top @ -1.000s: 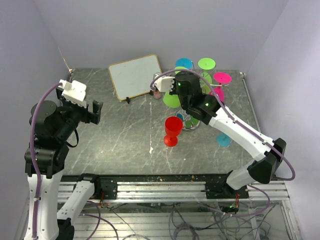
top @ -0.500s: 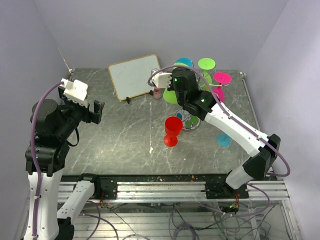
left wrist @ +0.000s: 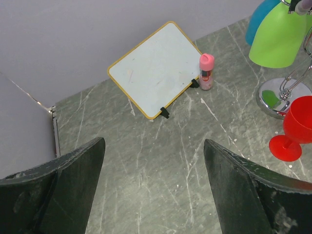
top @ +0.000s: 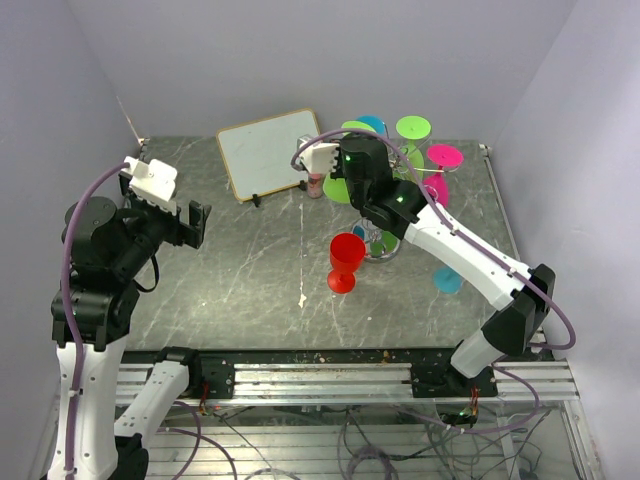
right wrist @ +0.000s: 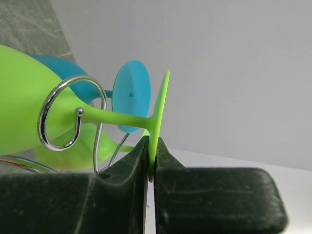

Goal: Place the wine glass upside down on the wine glass rack

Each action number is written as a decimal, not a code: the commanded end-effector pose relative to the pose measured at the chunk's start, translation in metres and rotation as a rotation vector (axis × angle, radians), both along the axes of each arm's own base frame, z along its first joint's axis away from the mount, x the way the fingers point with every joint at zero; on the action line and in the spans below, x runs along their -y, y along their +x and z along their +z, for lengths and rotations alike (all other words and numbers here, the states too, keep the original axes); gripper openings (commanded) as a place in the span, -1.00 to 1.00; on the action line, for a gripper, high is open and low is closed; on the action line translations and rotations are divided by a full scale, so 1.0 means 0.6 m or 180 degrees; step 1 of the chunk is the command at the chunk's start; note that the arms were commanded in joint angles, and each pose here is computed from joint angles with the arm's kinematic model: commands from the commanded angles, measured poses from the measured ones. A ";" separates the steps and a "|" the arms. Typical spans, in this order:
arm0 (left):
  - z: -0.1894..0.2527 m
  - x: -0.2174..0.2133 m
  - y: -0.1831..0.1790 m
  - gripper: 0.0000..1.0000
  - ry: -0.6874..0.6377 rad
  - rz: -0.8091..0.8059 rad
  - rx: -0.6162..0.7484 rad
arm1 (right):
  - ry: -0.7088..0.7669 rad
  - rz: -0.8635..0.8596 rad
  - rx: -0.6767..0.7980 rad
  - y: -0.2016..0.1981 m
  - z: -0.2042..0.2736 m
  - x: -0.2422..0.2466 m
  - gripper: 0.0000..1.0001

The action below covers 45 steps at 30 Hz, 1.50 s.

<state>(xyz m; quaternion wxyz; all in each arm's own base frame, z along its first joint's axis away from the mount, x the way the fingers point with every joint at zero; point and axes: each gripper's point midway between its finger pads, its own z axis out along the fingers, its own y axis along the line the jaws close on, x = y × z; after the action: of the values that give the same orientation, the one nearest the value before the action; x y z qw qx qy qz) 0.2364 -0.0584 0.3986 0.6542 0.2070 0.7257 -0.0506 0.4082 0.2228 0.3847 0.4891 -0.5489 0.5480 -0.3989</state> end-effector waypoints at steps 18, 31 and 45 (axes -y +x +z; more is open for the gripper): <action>0.008 0.007 -0.002 0.83 0.0029 -0.0117 0.0108 | 0.0031 0.0222 0.0124 -0.008 0.004 -0.049 -0.89; 0.009 0.010 -0.005 0.83 0.0042 -0.0151 0.0127 | 0.0140 0.0349 -0.0019 -0.041 0.004 -0.054 -0.88; 0.001 0.013 -0.003 0.81 0.0046 -0.0185 0.0103 | 0.0216 0.0361 -0.0132 -0.058 -0.004 -0.040 -0.81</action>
<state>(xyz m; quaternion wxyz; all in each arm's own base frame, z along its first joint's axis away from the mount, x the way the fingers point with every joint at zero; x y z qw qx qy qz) 0.2344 -0.0634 0.3941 0.6512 0.2259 0.7222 -0.0572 0.3828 0.2488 0.3753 0.5039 -0.5749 0.5382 -0.3549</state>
